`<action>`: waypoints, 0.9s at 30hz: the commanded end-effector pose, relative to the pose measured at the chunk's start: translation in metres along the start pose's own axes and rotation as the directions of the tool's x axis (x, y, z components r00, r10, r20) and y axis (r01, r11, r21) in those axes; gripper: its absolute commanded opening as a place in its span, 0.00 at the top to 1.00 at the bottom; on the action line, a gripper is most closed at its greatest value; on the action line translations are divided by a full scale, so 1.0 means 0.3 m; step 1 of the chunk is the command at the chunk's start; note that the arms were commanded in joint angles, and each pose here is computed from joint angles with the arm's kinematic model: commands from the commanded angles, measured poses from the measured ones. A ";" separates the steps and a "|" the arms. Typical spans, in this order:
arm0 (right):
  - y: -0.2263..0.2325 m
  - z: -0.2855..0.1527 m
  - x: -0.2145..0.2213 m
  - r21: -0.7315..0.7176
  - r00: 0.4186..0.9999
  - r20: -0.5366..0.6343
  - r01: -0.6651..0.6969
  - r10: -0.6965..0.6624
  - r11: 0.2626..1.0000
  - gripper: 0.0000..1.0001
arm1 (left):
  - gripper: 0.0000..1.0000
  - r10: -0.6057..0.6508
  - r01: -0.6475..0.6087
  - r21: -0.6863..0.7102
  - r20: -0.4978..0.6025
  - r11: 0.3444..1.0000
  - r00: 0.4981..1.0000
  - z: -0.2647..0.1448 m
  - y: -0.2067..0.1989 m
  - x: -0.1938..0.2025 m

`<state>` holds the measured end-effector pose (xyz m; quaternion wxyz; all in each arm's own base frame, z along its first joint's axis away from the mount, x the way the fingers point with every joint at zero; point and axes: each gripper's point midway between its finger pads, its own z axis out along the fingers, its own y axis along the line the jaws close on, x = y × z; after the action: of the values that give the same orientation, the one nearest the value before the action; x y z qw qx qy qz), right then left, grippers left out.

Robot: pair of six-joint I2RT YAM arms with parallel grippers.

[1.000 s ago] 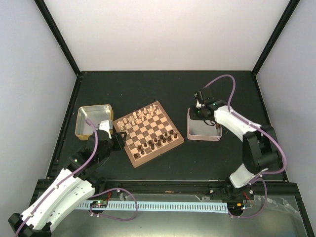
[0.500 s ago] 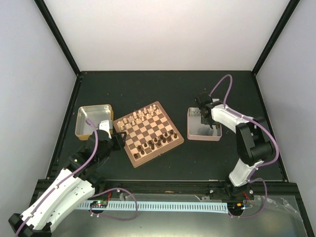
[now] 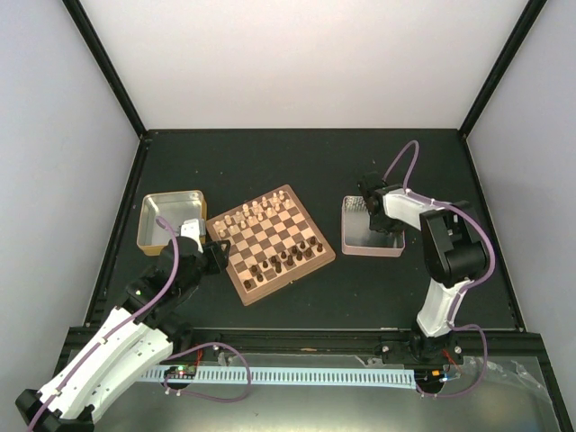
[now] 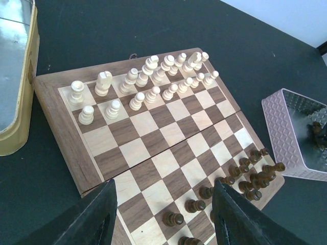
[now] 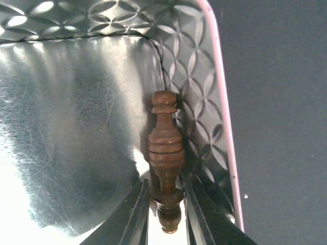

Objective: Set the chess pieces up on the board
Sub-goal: Pick up the chess piece from the storage box.

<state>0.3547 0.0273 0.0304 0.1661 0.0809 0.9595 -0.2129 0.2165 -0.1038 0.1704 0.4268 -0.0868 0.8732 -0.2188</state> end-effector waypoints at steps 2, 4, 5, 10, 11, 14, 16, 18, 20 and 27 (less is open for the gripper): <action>0.034 0.010 -0.028 -0.085 1.000 -0.007 -0.024 0.024 0.996 0.80 | 0.47 0.009 -0.010 0.011 0.015 1.000 1.000 -0.003 -0.008 -0.017; 0.059 0.012 -0.020 -0.146 0.999 -0.026 -0.036 0.032 0.989 0.82 | 0.47 0.011 -0.011 0.010 0.013 1.000 1.000 -0.001 -0.009 -0.017; 0.069 0.009 -0.018 -0.174 0.999 -0.031 -0.042 0.037 0.984 0.83 | 0.47 0.011 -0.011 0.011 0.013 1.000 1.000 -0.002 -0.010 -0.018; 0.083 -0.005 -0.025 -0.225 0.998 -0.024 -0.066 0.062 0.972 0.81 | 0.47 0.011 -0.011 0.009 0.010 1.000 1.000 0.001 -0.010 -0.016; 0.081 -0.001 -0.026 -0.222 0.997 -0.027 -0.073 0.068 0.972 0.79 | 0.47 0.011 -0.011 0.010 0.010 1.000 1.000 0.002 -0.010 -0.017; 0.081 0.019 -0.022 -0.218 0.994 -0.049 -0.108 0.099 0.970 0.75 | 0.47 0.010 -0.010 0.009 0.011 1.000 1.000 0.002 -0.011 -0.019; 0.080 0.023 -0.020 -0.233 0.990 -0.063 -0.138 0.126 0.963 0.74 | 0.47 0.010 -0.010 0.010 0.012 1.000 1.000 0.003 -0.011 -0.020; 0.081 0.025 -0.019 -0.241 0.987 -0.073 -0.157 0.143 0.958 0.74 | 0.47 0.009 -0.009 0.016 0.014 1.000 1.000 0.000 -0.017 -0.024; 0.094 0.024 -0.011 -0.267 0.985 -0.093 -0.165 0.146 0.949 0.79 | 0.47 0.008 -0.008 0.016 0.015 1.000 1.000 -0.001 -0.017 -0.026; 0.119 -0.018 -0.026 -0.354 0.983 -0.075 -0.181 0.165 0.918 0.93 | 0.47 0.012 -0.013 0.021 0.018 1.000 1.000 -0.008 -0.023 -0.034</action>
<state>0.3717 0.0514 0.0193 0.1680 0.1364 0.9747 -0.0563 0.2176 -0.1036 0.1676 0.4227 -0.0853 0.8764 -0.2146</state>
